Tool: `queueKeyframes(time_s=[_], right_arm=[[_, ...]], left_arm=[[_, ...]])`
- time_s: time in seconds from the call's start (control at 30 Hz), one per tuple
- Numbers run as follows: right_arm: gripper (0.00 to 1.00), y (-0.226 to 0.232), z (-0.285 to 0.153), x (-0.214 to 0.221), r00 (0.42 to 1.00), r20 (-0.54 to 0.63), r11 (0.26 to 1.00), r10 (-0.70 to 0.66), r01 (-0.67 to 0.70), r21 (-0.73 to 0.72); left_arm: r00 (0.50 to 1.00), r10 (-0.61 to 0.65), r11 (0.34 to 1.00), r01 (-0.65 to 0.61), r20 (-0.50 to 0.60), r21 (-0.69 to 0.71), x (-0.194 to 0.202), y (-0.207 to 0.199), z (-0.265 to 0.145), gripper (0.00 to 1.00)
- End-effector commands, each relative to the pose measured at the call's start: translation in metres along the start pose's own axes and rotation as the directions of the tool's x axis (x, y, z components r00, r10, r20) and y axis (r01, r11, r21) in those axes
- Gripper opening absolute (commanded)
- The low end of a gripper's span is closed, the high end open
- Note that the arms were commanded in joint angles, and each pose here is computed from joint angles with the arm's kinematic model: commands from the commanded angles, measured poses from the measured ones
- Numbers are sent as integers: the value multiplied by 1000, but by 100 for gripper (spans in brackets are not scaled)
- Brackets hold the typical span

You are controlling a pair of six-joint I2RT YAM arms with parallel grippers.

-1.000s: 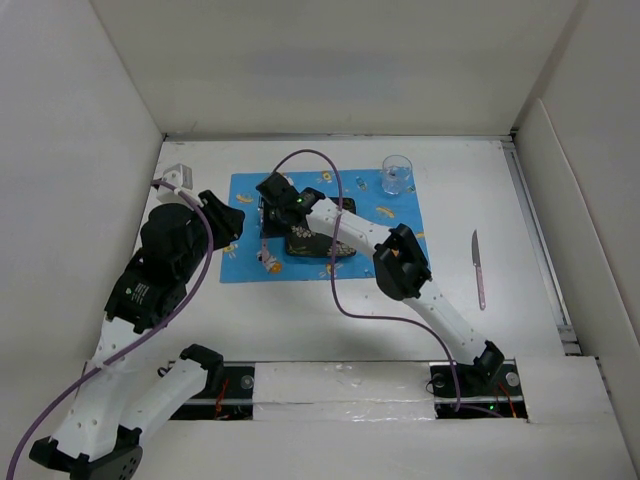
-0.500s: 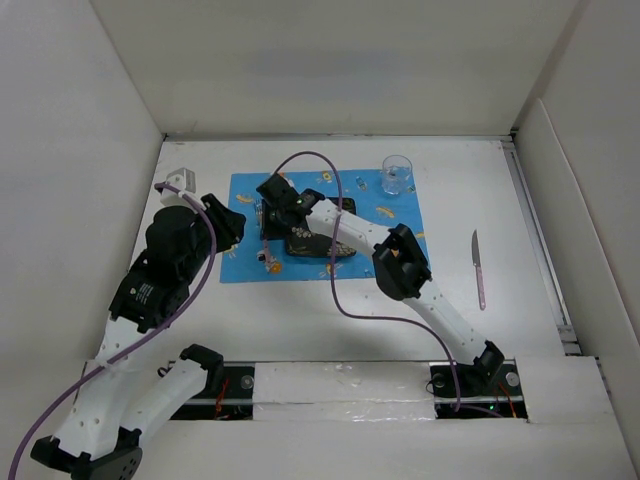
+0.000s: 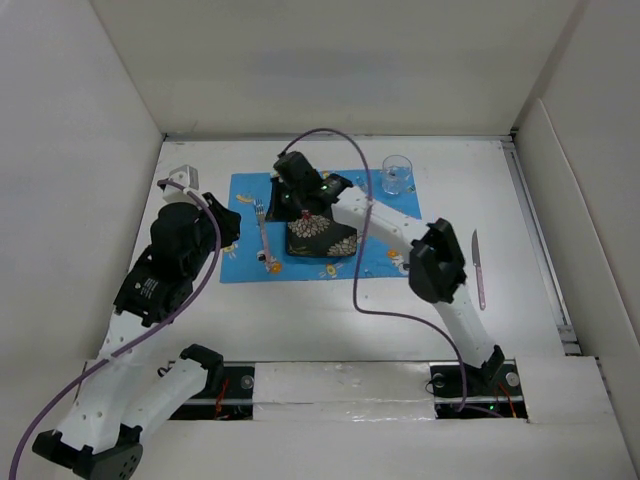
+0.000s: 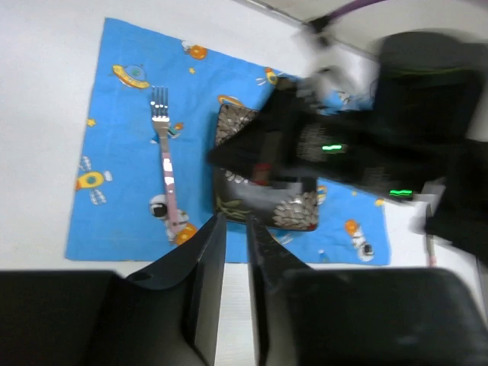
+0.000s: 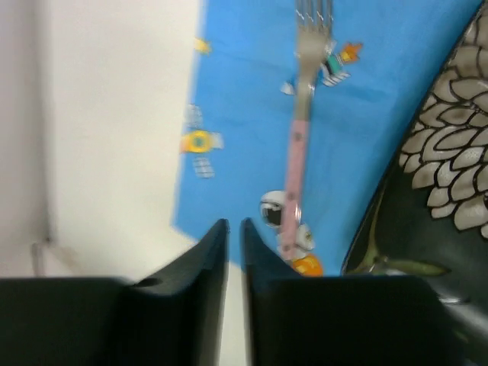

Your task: Set the dinner table for one person

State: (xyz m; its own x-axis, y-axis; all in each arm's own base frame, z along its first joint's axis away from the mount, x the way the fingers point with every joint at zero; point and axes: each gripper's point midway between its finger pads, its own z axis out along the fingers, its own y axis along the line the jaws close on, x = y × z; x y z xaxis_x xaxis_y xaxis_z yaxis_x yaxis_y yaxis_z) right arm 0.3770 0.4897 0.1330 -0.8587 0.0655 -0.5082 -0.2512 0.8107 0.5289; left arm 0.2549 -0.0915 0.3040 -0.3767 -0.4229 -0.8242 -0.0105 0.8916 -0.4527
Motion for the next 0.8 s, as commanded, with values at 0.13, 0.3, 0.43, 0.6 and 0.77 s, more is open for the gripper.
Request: queueKeyframes(time_s=[0.13,0.3,0.43,0.6,0.77], right_arm=[[0,-84,-163,-81,954,290,997,72,-80,16],[0,-284,-249,-9,870,396,837,293,-433,334],[20,-371,-317,50,757,518,628,398,-636,448],[56,-421,-339,95,684,556,475,473,-729,492],[57,-450,-337,102,692,502,432,518,-719,545]], left_arm=[[998,38,999,-39,-54,-29,24,10,18,0],[991,55,998,-56,-123,-8,46,9,35,0],[987,71,997,-68,-141,28,51,2,44,0],[982,107,994,-100,-158,51,55,-3,51,8],[983,117,993,-112,-142,49,54,-1,52,9]])
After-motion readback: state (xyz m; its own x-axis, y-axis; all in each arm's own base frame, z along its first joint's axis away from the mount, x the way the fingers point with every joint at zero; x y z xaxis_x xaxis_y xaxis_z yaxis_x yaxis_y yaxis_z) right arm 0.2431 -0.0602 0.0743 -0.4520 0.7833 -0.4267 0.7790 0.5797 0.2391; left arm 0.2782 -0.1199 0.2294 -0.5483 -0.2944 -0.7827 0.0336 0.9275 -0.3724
